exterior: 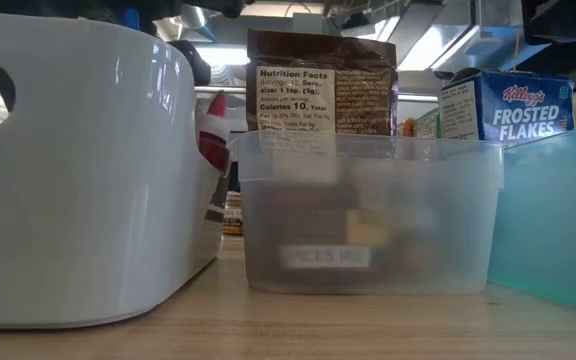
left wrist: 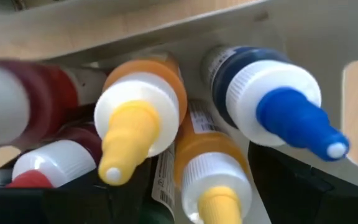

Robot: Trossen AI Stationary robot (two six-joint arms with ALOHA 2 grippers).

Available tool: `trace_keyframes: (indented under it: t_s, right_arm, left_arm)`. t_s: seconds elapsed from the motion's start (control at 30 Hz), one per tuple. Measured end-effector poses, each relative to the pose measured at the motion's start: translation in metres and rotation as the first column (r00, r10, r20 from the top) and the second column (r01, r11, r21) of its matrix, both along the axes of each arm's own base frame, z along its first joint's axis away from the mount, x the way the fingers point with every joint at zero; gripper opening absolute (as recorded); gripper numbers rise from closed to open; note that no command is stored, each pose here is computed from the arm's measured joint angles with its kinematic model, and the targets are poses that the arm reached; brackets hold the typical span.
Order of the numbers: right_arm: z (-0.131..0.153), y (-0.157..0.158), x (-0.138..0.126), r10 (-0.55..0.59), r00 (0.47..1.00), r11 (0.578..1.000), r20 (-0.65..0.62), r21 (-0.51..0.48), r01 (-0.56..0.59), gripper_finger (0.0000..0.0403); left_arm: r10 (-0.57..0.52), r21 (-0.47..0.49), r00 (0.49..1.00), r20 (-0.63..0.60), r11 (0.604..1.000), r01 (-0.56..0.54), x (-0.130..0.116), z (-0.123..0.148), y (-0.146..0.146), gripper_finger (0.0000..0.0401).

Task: Pick & Place Kitchen Items
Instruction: Put the yellow food coloring bottle into the gray bin, then put the brown seasoning bottle into the white bin

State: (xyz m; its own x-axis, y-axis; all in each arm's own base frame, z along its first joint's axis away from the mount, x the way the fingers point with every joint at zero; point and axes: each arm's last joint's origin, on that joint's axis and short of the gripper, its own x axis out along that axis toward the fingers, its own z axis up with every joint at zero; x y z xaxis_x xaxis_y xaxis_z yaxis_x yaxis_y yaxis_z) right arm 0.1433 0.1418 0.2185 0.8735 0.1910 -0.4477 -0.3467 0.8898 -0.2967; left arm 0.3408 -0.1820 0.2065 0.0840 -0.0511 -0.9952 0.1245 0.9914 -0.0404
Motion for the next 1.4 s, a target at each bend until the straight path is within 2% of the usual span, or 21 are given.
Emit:
trace_keyframes:
  t_s: [0.43,0.9,1.17,1.4]
  right_arm:
    - [0.0,0.0,0.0,0.0,1.0,1.0,0.0,0.0,0.0,0.0275]
    - [0.0,0.0,0.0,0.0,1.0,1.0,0.0,0.0,0.0,0.0275]
    - [0.0,0.0,0.0,0.0,1.0,1.0,0.0,0.0,0.0,0.0275]
    - [0.0,0.0,0.0,0.0,1.0,1.0,0.0,0.0,0.0,0.0275]
  left_arm:
    - [0.028,-0.035,0.999,-0.022,0.999,-0.029,0.0,0.002,0.003,0.026]
    - [0.054,-0.075,0.993,0.108,0.996,-0.046,-0.012,0.047,0.011,0.0257]
    - [0.063,-0.033,0.98,0.19,0.998,-0.058,-0.018,0.064,0.016,0.0254]
    - [0.042,0.041,0.961,0.273,0.998,-0.056,-0.023,0.077,0.022,0.0253]
